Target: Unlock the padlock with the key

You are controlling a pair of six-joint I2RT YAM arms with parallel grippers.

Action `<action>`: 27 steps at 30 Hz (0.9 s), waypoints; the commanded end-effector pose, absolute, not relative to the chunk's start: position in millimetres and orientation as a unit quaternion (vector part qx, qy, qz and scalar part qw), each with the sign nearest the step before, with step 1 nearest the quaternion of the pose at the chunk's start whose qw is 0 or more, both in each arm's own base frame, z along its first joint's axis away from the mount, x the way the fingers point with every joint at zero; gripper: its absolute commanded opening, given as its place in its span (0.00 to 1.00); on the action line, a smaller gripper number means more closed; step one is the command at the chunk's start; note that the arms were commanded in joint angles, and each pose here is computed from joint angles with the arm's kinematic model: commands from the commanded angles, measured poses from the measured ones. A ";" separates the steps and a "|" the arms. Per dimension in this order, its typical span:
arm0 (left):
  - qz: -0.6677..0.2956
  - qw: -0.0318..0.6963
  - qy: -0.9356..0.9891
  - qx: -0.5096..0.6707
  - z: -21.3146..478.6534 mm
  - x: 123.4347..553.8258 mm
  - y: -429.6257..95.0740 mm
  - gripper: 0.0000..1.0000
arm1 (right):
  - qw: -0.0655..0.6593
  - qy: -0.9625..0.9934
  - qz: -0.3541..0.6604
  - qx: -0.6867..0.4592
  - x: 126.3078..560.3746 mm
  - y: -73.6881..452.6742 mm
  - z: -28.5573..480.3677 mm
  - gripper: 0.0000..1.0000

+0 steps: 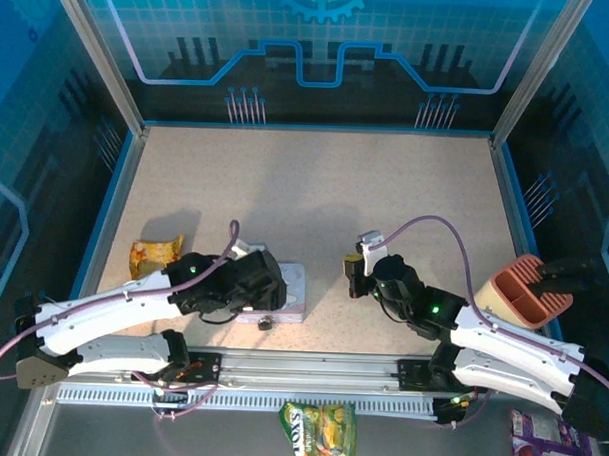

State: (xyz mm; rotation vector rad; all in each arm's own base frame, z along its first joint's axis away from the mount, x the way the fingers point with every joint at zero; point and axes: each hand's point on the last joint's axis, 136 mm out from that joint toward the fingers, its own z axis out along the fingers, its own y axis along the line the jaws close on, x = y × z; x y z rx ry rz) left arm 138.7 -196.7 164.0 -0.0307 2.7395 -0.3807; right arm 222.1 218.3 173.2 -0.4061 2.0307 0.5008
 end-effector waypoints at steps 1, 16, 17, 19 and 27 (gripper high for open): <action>-0.082 0.172 0.982 -0.015 138.3 121.1 -181.8 0.69 | 0.484 0.831 0.225 -0.156 224.2 219.6 184.7 0.00; -0.049 0.142 0.988 -0.034 74.0 104.6 -178.2 0.61 | 0.488 0.830 0.224 -0.153 225.5 217.9 189.3 0.00; -0.048 0.140 0.988 -0.036 71.4 104.3 -178.3 0.62 | 0.487 0.830 0.224 -0.154 225.7 218.2 188.8 0.00; -0.045 0.138 0.989 -0.039 66.9 104.3 -179.1 0.61 | 0.487 0.830 0.224 -0.154 226.3 218.9 188.7 0.00; -0.048 0.170 0.984 -0.032 63.0 130.1 -198.2 0.64 | 0.483 0.831 0.231 -0.153 226.1 222.0 186.5 0.00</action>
